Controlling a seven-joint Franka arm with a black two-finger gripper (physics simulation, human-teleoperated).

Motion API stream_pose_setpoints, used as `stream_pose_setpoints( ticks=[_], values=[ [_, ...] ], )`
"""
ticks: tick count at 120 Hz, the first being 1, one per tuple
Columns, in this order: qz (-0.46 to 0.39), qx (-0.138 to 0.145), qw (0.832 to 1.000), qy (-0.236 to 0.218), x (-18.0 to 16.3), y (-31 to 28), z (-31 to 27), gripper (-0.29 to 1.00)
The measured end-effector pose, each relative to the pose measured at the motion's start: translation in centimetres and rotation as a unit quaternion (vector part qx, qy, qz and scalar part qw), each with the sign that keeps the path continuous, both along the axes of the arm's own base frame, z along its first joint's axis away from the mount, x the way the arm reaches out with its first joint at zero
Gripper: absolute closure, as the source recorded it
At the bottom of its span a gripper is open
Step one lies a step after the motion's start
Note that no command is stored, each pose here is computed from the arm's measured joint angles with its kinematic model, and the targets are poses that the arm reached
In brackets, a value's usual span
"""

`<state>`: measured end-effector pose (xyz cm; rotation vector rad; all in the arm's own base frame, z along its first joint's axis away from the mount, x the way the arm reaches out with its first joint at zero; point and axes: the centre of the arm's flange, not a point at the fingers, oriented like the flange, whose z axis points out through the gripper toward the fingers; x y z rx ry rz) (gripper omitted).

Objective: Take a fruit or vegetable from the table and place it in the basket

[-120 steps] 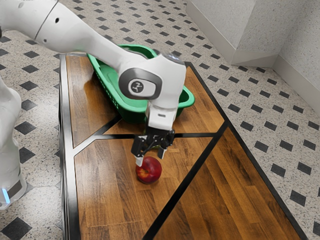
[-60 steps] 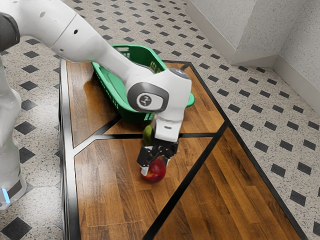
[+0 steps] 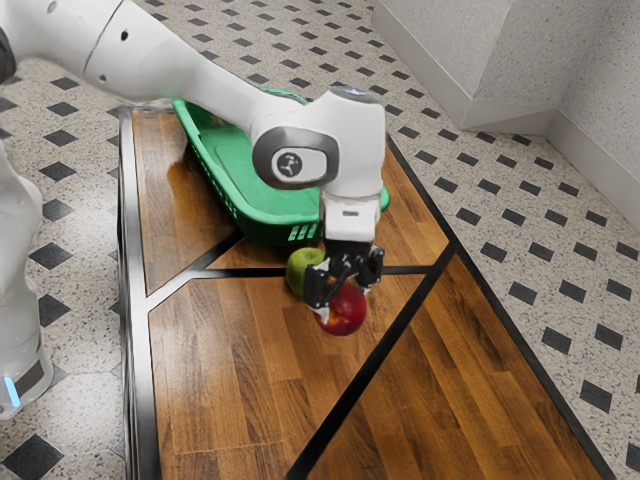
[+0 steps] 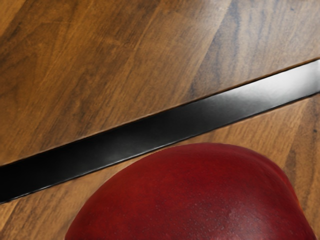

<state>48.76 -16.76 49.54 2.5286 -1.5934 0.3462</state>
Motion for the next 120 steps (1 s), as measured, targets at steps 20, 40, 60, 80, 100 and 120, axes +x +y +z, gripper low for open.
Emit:
stream_pose_setpoints(
  ticks=[20, 40, 60, 80, 100, 120],
  values=[
    [0.078, -0.022, 0.993, -0.087, 3.0, 9.2, 11.0, 0.5],
    [0.214, 0.001, 0.974, -0.077, 3.7, 26.8, 16.2, 0.48],
    [0.284, 0.016, 0.958, 0.013, 3.3, 35.8, 12.0, 0.5],
    [0.319, 0.017, 0.946, 0.06, 2.8, 40.5, 9.6, 0.5],
    [0.343, 0.012, 0.935, 0.092, 1.3, 43.4, 8.3, 0.5],
    [0.343, 0.004, 0.932, 0.113, 1.1, 43.5, 7.4, 0.21]
  ],
)
